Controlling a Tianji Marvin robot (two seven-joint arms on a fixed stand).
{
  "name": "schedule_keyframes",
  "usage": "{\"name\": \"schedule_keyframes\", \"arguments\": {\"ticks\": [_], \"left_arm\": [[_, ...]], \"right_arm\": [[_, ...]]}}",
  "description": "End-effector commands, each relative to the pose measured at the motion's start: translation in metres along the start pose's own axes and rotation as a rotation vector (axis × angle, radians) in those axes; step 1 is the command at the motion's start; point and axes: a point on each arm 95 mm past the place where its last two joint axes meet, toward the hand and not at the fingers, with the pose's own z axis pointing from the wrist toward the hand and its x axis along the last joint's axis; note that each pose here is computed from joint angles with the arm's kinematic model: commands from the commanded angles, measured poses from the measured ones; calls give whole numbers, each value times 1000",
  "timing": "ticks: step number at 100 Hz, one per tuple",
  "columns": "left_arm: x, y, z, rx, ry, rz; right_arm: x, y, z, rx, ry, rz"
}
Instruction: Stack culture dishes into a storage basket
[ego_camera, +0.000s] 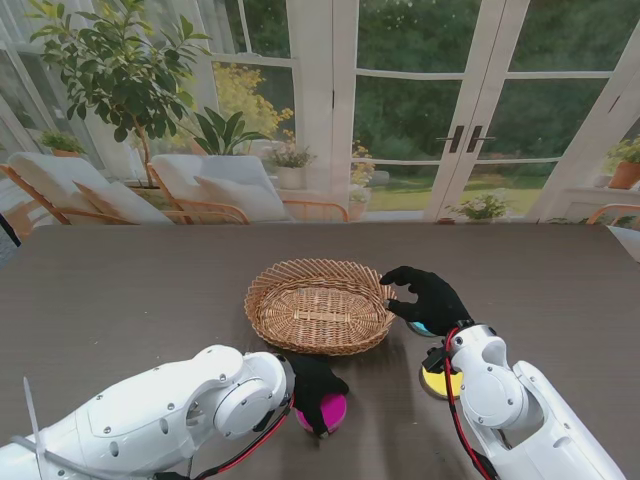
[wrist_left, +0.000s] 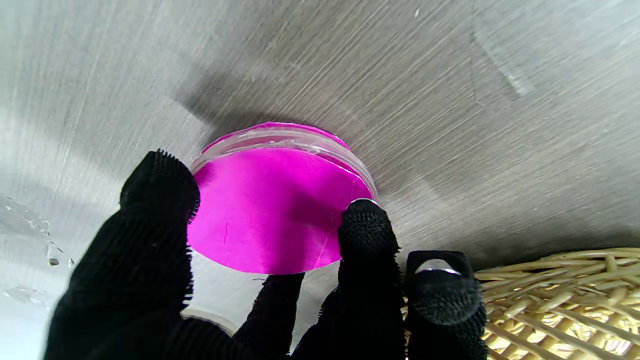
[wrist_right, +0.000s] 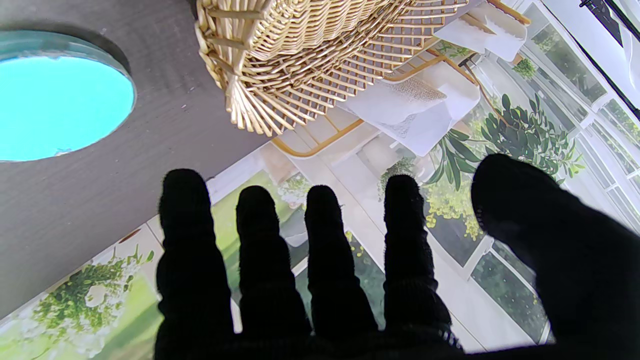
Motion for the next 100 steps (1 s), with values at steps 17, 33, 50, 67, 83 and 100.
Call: {"name": "schedule_keyframes", "arguments": {"ticks": [17, 33, 50, 67, 83, 100], "left_arm": [[4, 1, 1, -36, 11, 24], [4, 1, 0, -37, 7, 33], [5, 0, -2, -41, 0, 59], [5, -1, -2, -39, -2, 67], [5, -4, -7, -7, -15, 94], [5, -5, -9, -4, -17, 102]], "right_arm": [[2, -1, -1, 13, 2, -1], [2, -1, -1, 14, 3, -3], [2, -1, -1, 15, 4, -7], [2, -1, 0, 15, 4, -7], [2, -2, -1, 16, 3, -7], [2, -2, -1, 17, 3, -4]]}}
